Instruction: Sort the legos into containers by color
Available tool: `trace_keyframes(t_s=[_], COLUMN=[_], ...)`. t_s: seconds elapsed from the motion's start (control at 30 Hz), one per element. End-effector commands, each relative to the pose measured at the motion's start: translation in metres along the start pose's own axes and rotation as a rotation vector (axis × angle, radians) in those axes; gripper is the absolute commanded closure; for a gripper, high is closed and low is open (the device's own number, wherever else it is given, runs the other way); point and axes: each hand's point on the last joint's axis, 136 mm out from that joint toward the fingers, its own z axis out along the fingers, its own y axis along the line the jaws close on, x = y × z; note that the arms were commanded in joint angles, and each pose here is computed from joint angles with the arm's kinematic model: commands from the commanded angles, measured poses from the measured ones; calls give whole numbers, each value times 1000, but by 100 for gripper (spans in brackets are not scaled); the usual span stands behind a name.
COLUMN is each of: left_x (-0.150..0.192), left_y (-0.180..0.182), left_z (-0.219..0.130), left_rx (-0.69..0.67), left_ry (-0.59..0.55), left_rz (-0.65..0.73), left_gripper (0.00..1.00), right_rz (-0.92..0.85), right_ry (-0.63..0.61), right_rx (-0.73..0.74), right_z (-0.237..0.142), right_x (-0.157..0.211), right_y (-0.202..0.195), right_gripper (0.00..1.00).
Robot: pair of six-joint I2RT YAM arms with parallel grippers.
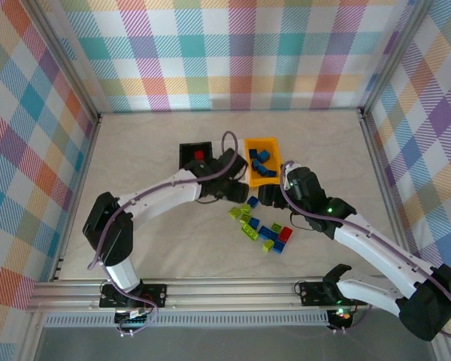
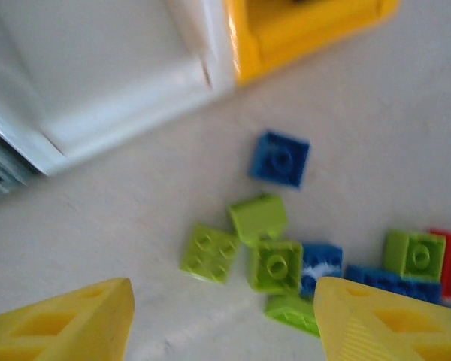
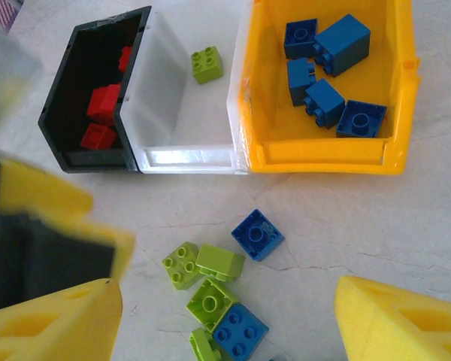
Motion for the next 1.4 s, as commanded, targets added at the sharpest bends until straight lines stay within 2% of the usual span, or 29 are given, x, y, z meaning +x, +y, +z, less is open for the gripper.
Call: trace_keyframes(t_s=[0.0,0.17,0.4,0.67,0.8,0.9,1.03,1.17,1.37], left_x=[35,49,62,52,44,42,42,32,-25], left_y=[1,-1,9,20,18,16,16,12,11], left_z=[28,51,77,91,96,100,96,74,24], left_rx=[5,15,-39,-80,-76,-75,-72,-44,8], left_ry=[84,127,201,199,191,202,196,149,-12], left_rz=[-23,-6,14,14,24,29,22,-6,-96], left_gripper=[34,35,35,36,40,50,63,68,70], right_rz=[14,15,20,28,29,32,31,32,35], right_ry=[-34,-45,-60,-72,-70,-71,-68,-66,-49], right_rx=[4,19,39,32,34,34,32,25,31], right_z=[-2,-8,-15,-17,-16,-16,-17,-16,-10], right_x=[-5,-7,-8,-11,-10,-10,-10,-10,-5], right_y=[-3,-7,-14,-14,-15,-16,-15,-14,-16], right_gripper=[25,25,25,25,25,25,25,25,25])
